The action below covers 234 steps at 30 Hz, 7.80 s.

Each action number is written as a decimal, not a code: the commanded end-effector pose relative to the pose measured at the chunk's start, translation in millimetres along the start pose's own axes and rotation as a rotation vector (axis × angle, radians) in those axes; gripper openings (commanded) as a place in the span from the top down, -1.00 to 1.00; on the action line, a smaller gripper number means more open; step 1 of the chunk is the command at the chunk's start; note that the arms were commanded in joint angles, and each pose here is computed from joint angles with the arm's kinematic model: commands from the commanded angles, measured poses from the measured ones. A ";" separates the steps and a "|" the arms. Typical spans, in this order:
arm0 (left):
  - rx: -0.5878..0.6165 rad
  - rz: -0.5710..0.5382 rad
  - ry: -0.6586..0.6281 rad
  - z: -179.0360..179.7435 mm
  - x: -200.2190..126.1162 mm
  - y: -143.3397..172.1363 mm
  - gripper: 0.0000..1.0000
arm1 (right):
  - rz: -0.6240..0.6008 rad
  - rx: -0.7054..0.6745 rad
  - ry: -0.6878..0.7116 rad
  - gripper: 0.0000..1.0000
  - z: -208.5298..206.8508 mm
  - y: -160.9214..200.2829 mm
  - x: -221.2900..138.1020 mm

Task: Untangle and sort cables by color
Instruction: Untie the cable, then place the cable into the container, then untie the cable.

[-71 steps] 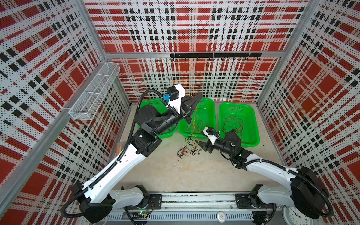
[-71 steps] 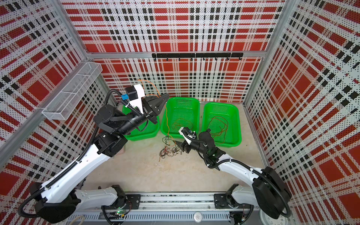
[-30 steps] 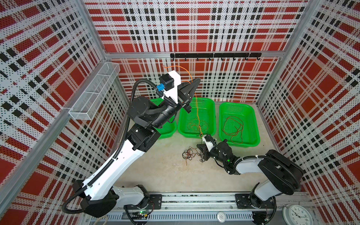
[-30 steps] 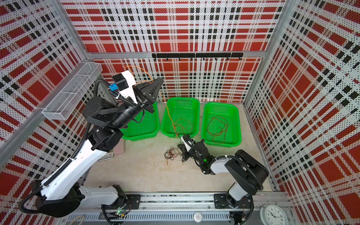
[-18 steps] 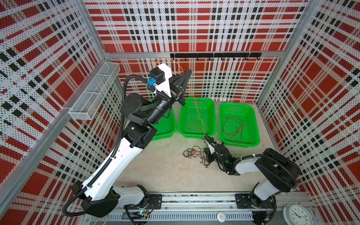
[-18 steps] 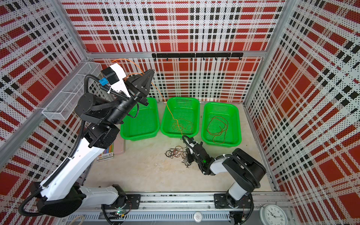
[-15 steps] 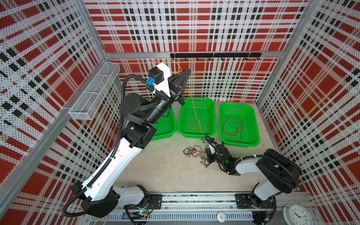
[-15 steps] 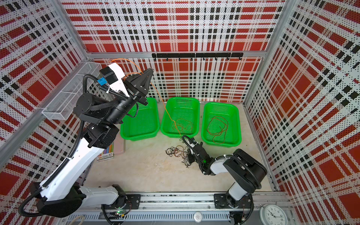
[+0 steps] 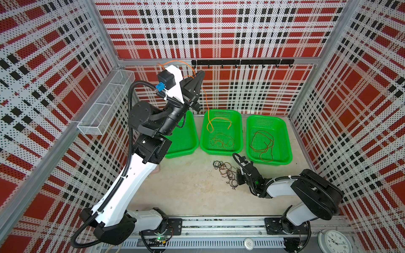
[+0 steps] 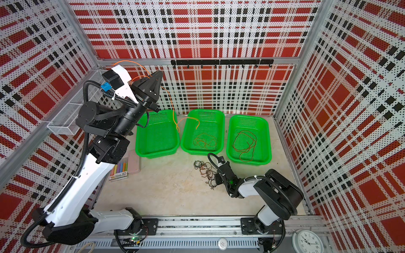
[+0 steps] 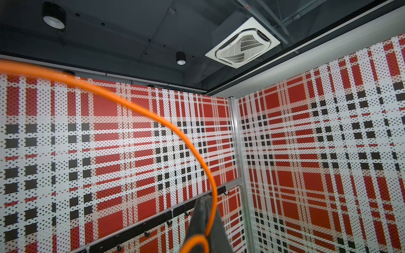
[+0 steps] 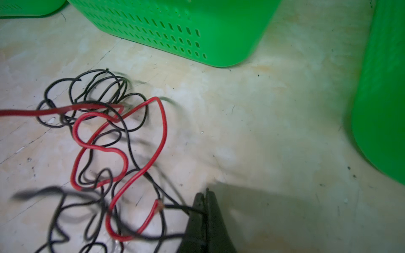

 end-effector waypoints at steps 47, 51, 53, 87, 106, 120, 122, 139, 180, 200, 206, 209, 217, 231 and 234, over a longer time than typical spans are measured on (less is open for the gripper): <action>-0.175 0.376 0.033 -27.3 34.9 273.1 1.00 | -0.171 -0.193 -0.267 -0.47 29.8 -65.9 -101.1; -0.192 0.456 -0.002 -28.3 34.5 320.2 1.00 | -0.153 -0.165 -0.280 -0.46 30.1 -63.7 -101.5; -0.217 0.500 -0.020 -27.7 32.1 345.1 1.00 | -0.140 -0.155 -0.281 -0.45 29.4 -61.5 -101.9; -0.270 1.158 0.086 -35.0 -8.6 427.4 -0.96 | -0.078 -0.015 -0.248 -0.37 22.0 -44.2 -96.3; -0.331 1.151 -0.018 -32.3 0.4 394.2 -0.99 | -0.013 0.011 -0.187 -0.44 14.2 -28.5 -87.6; -0.083 0.778 -0.191 -31.8 -60.3 297.8 -0.96 | 0.208 -0.035 -0.193 -0.39 43.3 4.9 -78.1; -0.070 0.761 -0.193 -33.8 -75.1 292.2 -0.96 | 0.233 -0.053 -0.196 -0.39 49.9 11.2 -79.2; -0.065 0.710 -0.161 -44.7 -133.5 261.9 -0.81 | 0.254 -0.155 -0.083 -0.11 46.7 19.7 -69.9; 0.094 0.352 0.446 -134.7 -134.5 217.6 -0.19 | -0.433 -0.494 -0.106 1.00 56.1 -177.0 -226.4; 0.033 0.426 0.372 -153.8 -100.7 227.8 0.43 | -0.529 -0.590 -0.297 1.00 81.1 -190.6 -228.5; 0.050 0.450 0.312 -147.1 -104.8 227.9 0.38 | -0.525 -0.593 -0.333 1.00 85.9 -190.4 -225.1; 0.055 0.454 0.346 -148.9 -108.2 226.4 0.11 | -0.515 -0.579 -0.306 1.00 85.4 -192.4 -222.4; 0.109 0.433 0.383 -146.9 -137.2 219.8 -0.18 | -0.480 -0.550 -0.203 1.00 77.5 -190.5 -214.2; 0.110 0.492 0.320 -140.2 -114.4 242.5 -0.10 | -0.482 -0.584 -0.302 1.00 83.8 -184.2 -214.6; 0.106 0.487 0.312 -138.8 -105.4 244.2 0.01 | -0.470 -0.587 -0.315 1.00 84.4 -181.4 -212.5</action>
Point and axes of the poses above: each gripper's point midway between its finger pads, its own x axis out along the fingers, its own z axis along the line the jaws close on, y = z × x, the point moved 9 cm from there along -x, back along the fingers, and after that the axes turned 2 degrees about x, right-handed, at the moved point
